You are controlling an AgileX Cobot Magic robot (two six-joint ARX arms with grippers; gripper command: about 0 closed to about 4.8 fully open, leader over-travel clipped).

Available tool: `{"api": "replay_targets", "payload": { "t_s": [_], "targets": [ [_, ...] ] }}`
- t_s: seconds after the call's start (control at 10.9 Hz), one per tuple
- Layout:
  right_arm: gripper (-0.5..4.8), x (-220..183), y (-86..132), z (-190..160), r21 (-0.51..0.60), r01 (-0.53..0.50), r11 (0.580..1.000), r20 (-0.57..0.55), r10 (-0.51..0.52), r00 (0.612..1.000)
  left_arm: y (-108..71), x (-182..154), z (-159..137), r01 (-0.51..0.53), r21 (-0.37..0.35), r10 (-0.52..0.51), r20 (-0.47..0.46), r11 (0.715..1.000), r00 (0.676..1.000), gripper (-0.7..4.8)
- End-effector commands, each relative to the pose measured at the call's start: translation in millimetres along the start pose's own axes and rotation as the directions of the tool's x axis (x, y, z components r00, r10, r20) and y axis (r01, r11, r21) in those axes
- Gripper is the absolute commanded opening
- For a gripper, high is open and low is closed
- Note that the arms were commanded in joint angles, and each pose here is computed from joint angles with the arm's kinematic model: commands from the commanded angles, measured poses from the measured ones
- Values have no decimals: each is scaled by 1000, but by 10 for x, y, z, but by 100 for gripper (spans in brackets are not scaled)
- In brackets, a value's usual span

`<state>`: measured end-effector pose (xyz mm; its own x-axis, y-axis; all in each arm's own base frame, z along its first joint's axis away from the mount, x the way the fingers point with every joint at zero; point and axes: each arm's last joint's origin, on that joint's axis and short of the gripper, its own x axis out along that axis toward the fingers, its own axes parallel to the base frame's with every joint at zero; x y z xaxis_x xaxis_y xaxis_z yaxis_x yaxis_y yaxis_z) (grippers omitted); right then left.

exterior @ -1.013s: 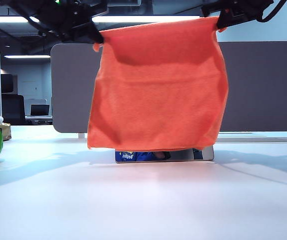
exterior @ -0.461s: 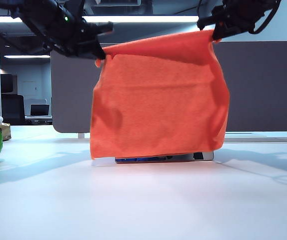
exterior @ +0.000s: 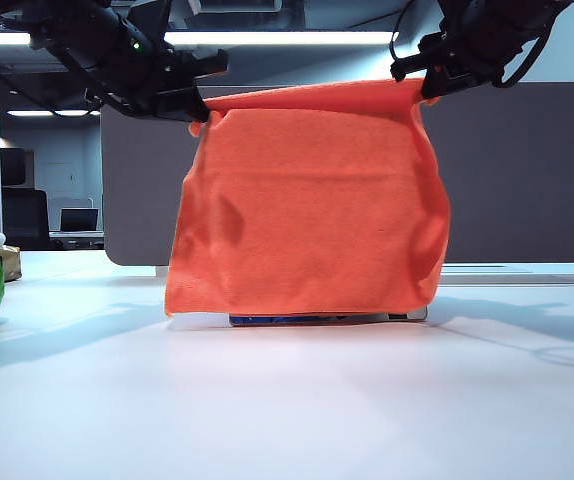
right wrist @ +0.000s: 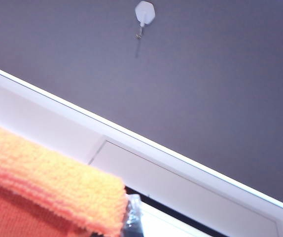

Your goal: Pick up the cloth from the table and use it to cover the mirror.

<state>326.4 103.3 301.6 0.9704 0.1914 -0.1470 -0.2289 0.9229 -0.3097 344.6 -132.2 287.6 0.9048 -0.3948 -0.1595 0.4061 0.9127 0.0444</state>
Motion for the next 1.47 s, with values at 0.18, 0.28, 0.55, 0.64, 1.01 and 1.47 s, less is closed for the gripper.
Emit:
{"api": "replay_targets", "payload": {
  "t_s": [0.18,0.28,0.55,0.64,1.01,1.47],
  "targets": [
    [-5,15,-161,39,22,113,993,41,-114,993,137,9,-20,-104,-2,104,-9,995,994,-6],
    [-5,44,-194,-4,22,120,993,27,-121,992,139,14,-26,-105,-2,105,-11,994,994,-6],
    [-5,115,-164,-79,17,113,993,6,-113,994,141,29,-47,-105,-2,105,-18,994,994,-6],
    [-5,131,-156,-97,16,110,994,1,-110,994,141,47,-86,-105,-1,105,-42,994,994,-6],
    [-5,156,-151,-130,14,113,993,-14,-113,993,139,97,-179,-102,-3,101,-85,995,991,-6],
    [0,161,-287,-181,18,149,989,-33,-148,988,140,97,-181,-103,-3,102,-86,995,991,-5]
  ]
}}
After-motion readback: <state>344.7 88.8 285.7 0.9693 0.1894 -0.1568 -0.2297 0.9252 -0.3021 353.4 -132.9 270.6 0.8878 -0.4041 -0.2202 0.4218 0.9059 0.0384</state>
